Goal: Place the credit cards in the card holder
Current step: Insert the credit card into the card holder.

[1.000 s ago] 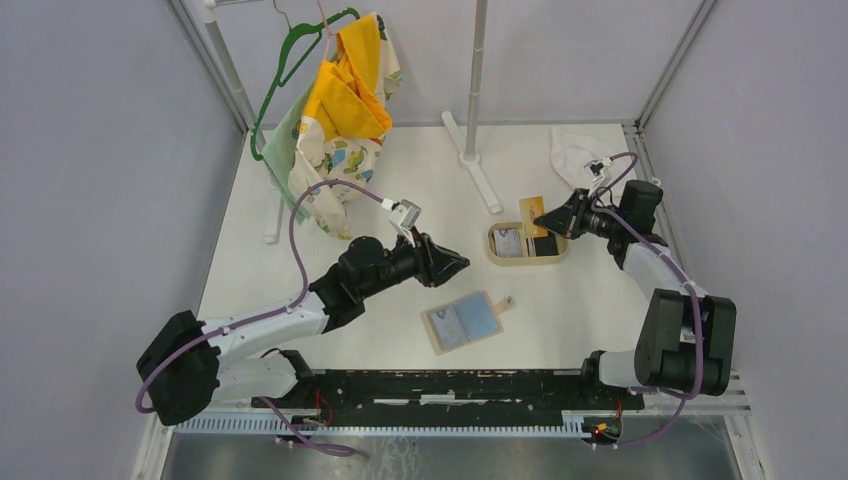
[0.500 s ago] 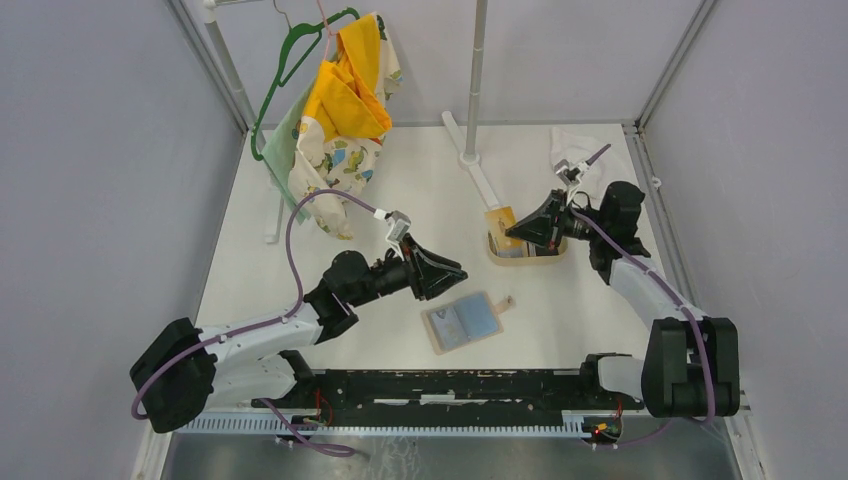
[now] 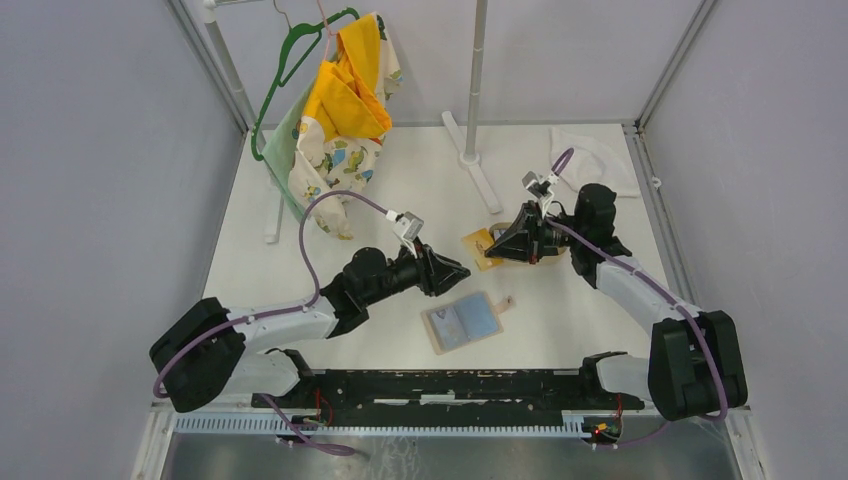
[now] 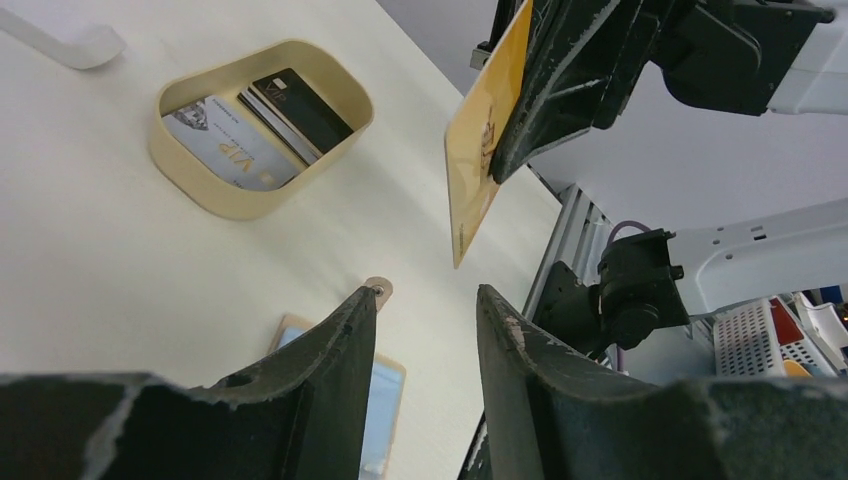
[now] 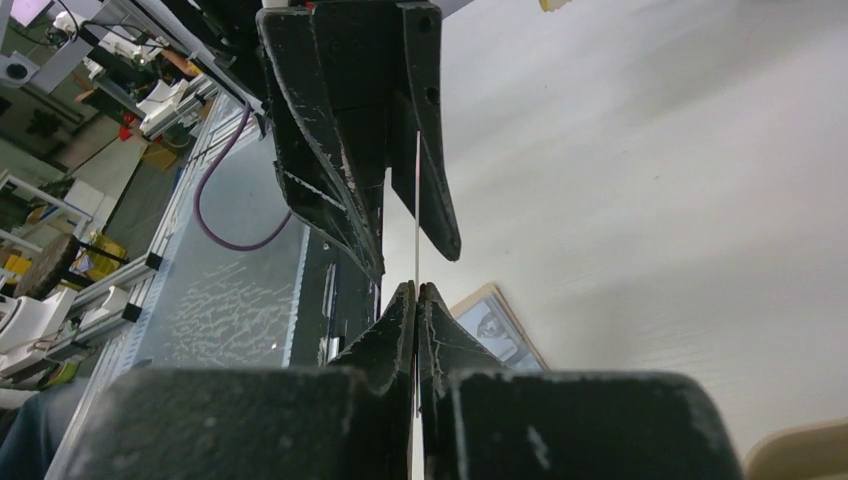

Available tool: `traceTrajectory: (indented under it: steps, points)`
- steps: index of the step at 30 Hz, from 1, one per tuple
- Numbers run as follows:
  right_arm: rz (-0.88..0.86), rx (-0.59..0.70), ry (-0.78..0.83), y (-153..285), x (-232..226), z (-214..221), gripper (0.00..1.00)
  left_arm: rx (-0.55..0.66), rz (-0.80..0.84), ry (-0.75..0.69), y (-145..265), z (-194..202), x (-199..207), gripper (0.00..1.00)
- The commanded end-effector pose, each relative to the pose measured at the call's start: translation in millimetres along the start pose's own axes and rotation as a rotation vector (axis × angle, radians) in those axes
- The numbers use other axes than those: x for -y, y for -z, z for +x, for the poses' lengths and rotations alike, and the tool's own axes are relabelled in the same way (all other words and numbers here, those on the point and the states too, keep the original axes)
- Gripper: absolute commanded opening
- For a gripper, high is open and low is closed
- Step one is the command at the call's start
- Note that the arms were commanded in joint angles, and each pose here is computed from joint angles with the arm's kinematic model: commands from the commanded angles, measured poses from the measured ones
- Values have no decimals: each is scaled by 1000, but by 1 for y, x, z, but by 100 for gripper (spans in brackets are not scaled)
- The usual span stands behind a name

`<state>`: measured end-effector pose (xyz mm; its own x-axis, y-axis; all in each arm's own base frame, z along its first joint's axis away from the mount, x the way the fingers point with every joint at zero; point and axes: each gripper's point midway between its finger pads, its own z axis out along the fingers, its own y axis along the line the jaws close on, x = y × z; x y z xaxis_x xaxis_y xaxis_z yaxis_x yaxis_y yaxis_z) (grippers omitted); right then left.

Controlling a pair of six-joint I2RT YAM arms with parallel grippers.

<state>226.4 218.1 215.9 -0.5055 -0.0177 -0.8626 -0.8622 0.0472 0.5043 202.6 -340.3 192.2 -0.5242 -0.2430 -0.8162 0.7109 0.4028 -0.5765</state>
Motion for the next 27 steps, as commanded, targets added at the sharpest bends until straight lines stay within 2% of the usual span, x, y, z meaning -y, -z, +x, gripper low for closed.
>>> traceTrajectory:
  steps: [1,10,11,15,16,17,21,23,24,25,27]
  points:
    - [-61,-24,79,-7,-8,0,1,95,76,-59,-13,-34,21,49]
    - [-96,-58,57,-16,-9,11,1,102,139,-60,-19,-42,35,47]
    - [-99,-60,57,-16,-10,11,1,101,138,-59,-19,-41,35,43]
    - [-104,-69,75,-17,-10,12,2,94,132,-63,-19,-40,34,9]
    - [-106,-72,74,-17,-10,13,4,89,131,-66,-19,-39,34,3]
    - [-106,-75,80,-17,-9,14,8,85,129,-68,-18,-38,33,2]
    - [-102,-94,149,-16,-7,14,33,47,112,-94,-12,-30,29,2]
    - [-79,-140,266,-12,-5,18,49,-7,109,-136,-7,-20,26,2]
    - [-81,-172,390,-8,-6,20,59,-47,100,-160,-5,-13,23,2]
    - [-89,-194,508,-5,-7,22,66,-97,82,-189,-1,-4,18,2]
    - [-108,-214,640,-1,-13,28,79,-178,46,-256,9,8,8,2]
